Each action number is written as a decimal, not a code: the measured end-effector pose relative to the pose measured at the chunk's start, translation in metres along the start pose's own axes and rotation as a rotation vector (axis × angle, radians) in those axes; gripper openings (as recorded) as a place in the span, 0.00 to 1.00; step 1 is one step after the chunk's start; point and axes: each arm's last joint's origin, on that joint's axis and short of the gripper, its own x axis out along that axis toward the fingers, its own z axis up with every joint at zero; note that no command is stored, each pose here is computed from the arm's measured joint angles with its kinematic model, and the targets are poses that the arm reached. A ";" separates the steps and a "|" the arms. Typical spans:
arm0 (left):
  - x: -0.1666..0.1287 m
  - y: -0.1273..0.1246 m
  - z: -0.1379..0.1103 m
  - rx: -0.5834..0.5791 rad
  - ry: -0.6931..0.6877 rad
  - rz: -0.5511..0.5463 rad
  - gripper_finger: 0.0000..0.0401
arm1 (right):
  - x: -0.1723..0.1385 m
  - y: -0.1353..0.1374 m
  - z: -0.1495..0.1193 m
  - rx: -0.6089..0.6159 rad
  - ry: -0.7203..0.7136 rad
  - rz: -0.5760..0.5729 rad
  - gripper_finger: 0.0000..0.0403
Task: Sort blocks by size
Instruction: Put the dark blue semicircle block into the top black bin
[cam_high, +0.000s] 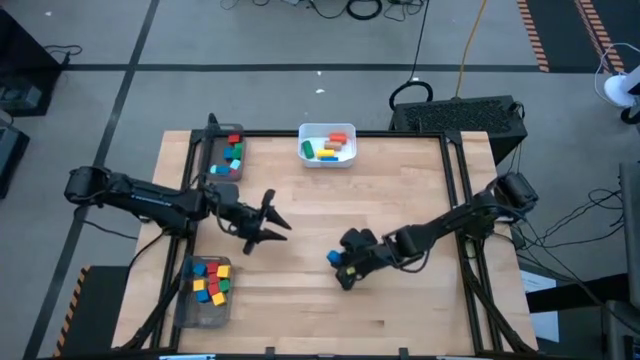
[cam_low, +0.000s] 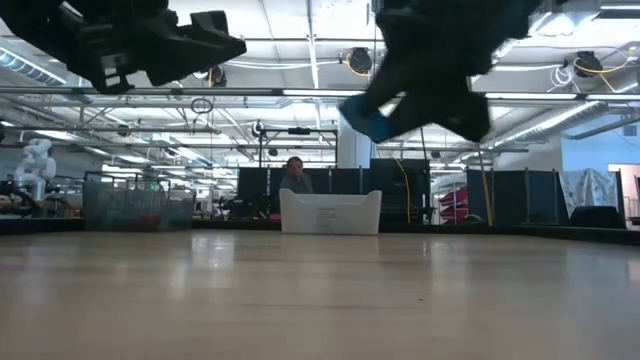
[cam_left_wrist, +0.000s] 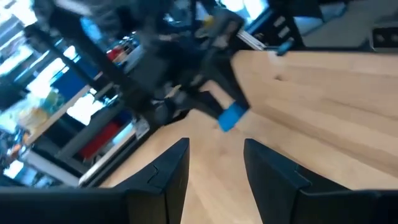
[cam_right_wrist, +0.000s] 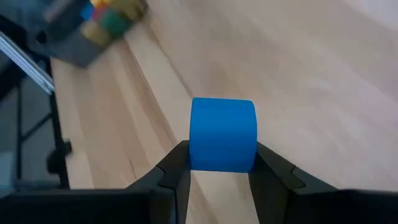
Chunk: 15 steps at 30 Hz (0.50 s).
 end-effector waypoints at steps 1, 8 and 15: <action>0.003 -0.002 -0.001 0.017 0.001 -0.012 0.39 | 0.001 0.000 0.004 0.000 -0.016 0.012 0.27; 0.023 -0.010 -0.007 0.047 -0.009 -0.031 0.39 | 0.010 -0.006 0.023 0.002 -0.081 0.044 0.27; 0.051 -0.013 -0.010 0.036 0.046 -0.063 0.39 | 0.011 -0.010 0.033 0.000 -0.109 0.050 0.27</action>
